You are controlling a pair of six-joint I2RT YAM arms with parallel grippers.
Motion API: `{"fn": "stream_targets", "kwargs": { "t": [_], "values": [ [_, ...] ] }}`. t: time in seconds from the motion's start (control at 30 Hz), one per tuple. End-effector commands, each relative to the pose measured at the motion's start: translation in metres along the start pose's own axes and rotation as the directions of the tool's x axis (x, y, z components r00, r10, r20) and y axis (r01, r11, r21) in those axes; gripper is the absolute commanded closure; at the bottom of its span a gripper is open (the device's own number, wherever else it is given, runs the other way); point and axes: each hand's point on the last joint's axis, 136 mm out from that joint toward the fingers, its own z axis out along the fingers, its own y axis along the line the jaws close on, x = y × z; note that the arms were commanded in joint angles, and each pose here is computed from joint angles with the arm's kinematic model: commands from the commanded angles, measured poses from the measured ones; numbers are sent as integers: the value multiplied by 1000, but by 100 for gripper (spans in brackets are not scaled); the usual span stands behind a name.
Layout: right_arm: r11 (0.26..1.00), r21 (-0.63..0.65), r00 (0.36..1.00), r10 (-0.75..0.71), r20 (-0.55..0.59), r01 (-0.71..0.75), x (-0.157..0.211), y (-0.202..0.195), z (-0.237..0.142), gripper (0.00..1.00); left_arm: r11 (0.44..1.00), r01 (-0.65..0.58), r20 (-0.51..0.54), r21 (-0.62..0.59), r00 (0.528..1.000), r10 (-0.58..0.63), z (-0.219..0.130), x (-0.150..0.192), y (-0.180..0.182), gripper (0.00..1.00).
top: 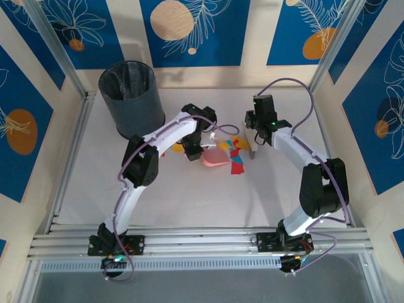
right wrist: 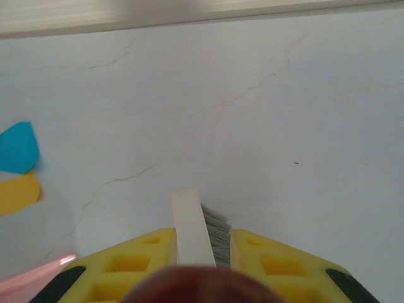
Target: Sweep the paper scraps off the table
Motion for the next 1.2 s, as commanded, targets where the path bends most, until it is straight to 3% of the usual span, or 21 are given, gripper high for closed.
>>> {"fn": "stream_targets", "kwargs": {
  "t": [0.0, 0.63, 0.93, 1.17],
  "values": [
    [992, -111, 995, -73, -61, 66, 13, 26, 5, 100, 999, -15, -38, 42, 999, 17, 7, 3, -6, 100],
    [925, -360, 990, -142, -21, 125, 4, 89, -29, 100, 999, 11, 2, 37, 1000, -11, 7, -7, -4, 100],
    [915, -376, 989, -141, 44, 147, -13, 95, -53, 100, 999, 14, 11, 29, 1000, -15, 2, -7, -3, 100],
    [942, -307, 990, -112, 91, 135, -25, 81, -63, 100, 999, 29, 89, -19, 996, -27, -14, -10, 1, 100]
  ]
}}
